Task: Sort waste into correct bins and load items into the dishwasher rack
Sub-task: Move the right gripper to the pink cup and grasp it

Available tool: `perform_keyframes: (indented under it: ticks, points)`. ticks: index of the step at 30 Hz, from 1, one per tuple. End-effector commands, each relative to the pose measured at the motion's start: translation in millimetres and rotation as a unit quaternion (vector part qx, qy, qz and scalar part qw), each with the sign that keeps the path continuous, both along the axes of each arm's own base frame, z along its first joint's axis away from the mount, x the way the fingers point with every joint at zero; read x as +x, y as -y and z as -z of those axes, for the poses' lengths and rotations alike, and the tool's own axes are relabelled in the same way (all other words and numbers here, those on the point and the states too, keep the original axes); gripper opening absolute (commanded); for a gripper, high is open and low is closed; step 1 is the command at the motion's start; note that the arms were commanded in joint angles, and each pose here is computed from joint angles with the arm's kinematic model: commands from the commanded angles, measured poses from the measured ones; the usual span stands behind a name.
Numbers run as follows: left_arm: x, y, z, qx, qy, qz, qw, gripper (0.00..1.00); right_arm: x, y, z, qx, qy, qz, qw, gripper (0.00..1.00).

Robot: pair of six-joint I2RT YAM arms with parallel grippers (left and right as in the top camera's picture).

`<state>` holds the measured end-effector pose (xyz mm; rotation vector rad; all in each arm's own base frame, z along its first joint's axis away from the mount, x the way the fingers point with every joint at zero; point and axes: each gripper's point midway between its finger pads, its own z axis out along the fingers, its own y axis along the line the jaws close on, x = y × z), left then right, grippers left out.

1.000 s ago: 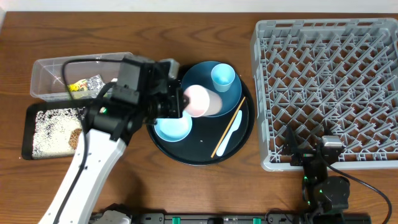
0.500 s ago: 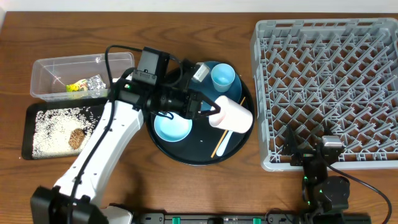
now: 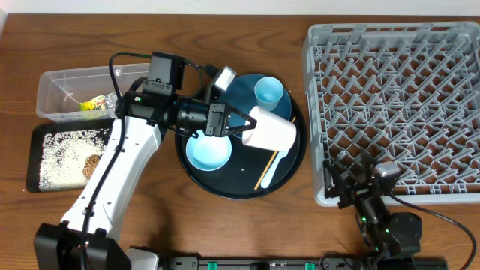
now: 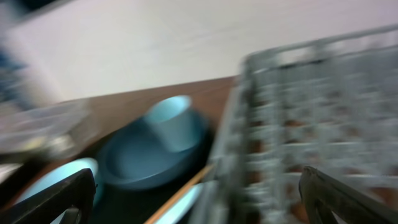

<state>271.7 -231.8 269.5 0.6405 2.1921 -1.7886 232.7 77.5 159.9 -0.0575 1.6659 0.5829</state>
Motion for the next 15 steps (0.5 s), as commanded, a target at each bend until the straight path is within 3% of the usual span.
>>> perform_keyframes:
  ticks: [1, 15]
  points:
    - [-3.8, -0.5, -5.1, -0.017, 0.006, 0.01, 1.0, 0.06, -18.5, -33.1, 0.1, 0.059, -0.042, -0.107, 0.992, 0.99]
    - [-3.0, -0.2, -5.8, -0.018, 0.007, 0.009, 1.0, 0.06, -30.0, -68.3, -93.6, 0.084, -0.141, -0.23, 0.959, 0.99]
